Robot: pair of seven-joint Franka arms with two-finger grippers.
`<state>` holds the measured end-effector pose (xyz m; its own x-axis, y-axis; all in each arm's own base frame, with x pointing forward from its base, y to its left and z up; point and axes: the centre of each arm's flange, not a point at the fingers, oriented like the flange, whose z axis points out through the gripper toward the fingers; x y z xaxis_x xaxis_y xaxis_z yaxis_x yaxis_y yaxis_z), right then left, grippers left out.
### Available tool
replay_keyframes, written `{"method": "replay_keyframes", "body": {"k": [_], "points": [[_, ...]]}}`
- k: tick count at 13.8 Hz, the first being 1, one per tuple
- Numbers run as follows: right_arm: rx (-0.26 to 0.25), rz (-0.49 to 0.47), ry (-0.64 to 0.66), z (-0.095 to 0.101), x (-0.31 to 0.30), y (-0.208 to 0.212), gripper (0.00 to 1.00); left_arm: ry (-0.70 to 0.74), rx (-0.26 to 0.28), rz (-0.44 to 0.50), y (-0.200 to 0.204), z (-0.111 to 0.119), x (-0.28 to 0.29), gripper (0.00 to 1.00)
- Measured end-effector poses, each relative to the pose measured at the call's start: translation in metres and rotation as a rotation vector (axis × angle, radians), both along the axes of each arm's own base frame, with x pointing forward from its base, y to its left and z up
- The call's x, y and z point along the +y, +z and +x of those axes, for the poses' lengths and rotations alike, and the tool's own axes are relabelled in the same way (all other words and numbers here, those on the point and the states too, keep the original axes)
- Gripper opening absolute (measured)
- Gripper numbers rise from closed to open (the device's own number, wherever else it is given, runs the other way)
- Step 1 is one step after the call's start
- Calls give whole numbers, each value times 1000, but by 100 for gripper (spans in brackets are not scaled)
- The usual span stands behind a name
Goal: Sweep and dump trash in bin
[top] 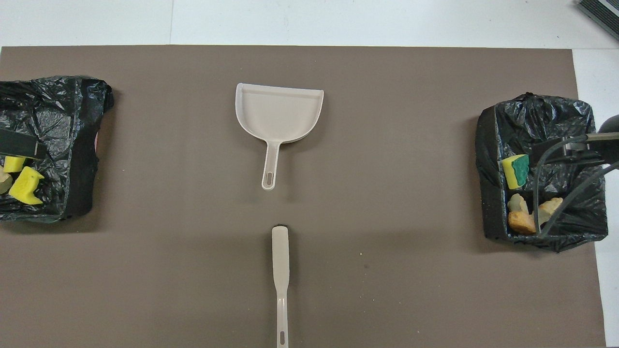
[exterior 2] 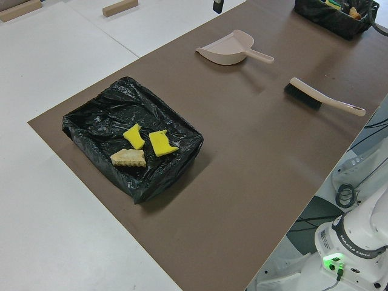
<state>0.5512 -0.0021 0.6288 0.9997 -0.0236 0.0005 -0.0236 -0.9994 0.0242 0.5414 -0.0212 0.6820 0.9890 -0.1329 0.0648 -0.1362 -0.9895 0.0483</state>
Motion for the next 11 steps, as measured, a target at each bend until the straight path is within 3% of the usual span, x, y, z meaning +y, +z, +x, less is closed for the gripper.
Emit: {"method": "replay_keyframes", "body": {"k": [11], "points": [[0, 0, 0, 0, 0, 0, 100, 17, 17, 24, -6, -9, 13, 100]]}}
